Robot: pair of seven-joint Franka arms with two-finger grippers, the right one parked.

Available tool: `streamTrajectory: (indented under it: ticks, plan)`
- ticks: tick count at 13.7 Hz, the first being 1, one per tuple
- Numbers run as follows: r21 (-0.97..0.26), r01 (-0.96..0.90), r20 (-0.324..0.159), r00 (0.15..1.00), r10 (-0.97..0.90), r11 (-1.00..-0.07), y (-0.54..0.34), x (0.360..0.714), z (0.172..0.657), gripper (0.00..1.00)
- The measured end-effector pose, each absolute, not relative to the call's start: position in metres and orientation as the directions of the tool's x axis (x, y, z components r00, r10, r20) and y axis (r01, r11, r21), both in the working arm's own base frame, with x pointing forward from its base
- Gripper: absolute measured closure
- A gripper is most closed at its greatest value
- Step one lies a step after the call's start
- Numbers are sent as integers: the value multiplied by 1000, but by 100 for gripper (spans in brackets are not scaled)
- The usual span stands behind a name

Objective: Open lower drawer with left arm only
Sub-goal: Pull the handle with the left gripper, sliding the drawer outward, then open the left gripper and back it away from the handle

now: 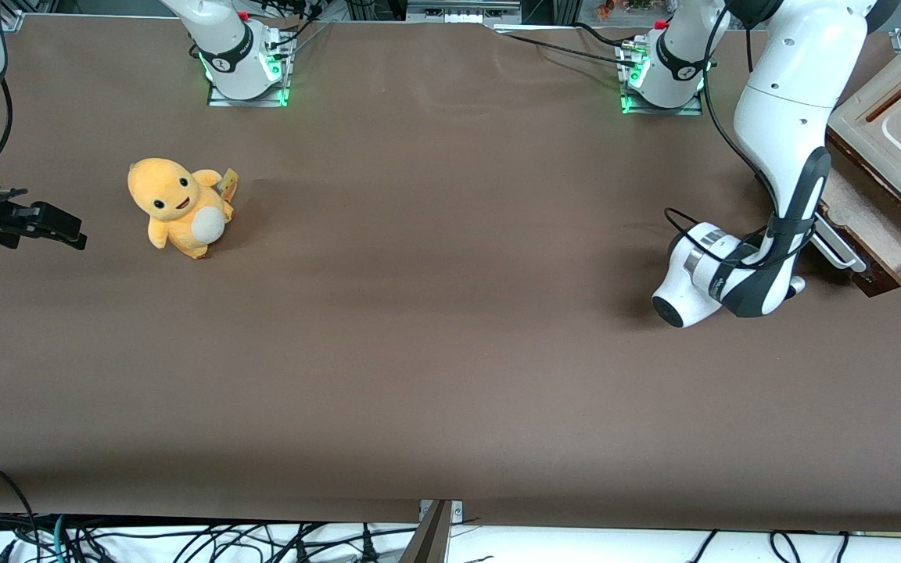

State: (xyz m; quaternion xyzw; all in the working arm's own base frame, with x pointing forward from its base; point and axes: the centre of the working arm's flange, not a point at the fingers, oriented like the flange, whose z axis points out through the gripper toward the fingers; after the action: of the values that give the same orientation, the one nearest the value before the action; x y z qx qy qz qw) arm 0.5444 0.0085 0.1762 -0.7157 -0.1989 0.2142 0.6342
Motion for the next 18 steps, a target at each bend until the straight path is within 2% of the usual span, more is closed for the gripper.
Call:
streamTrajectory:
  ticks: [3,7,8,11,13,16,18]
  plan:
    - [-992,17,-59,821,567,-127,7,544,177,1]
    - [-983,59,-61,794,604,-176,0,555,189,0]
    - [-978,54,-82,792,605,-203,-2,558,195,0]
    - [-944,-7,-204,798,567,-330,-16,569,220,0]
    - [-908,2,-255,792,555,-419,-34,578,239,0]
    - [-803,-5,-363,797,482,-597,-74,590,277,0]
    - [-698,20,-404,815,417,-716,-110,600,315,0]
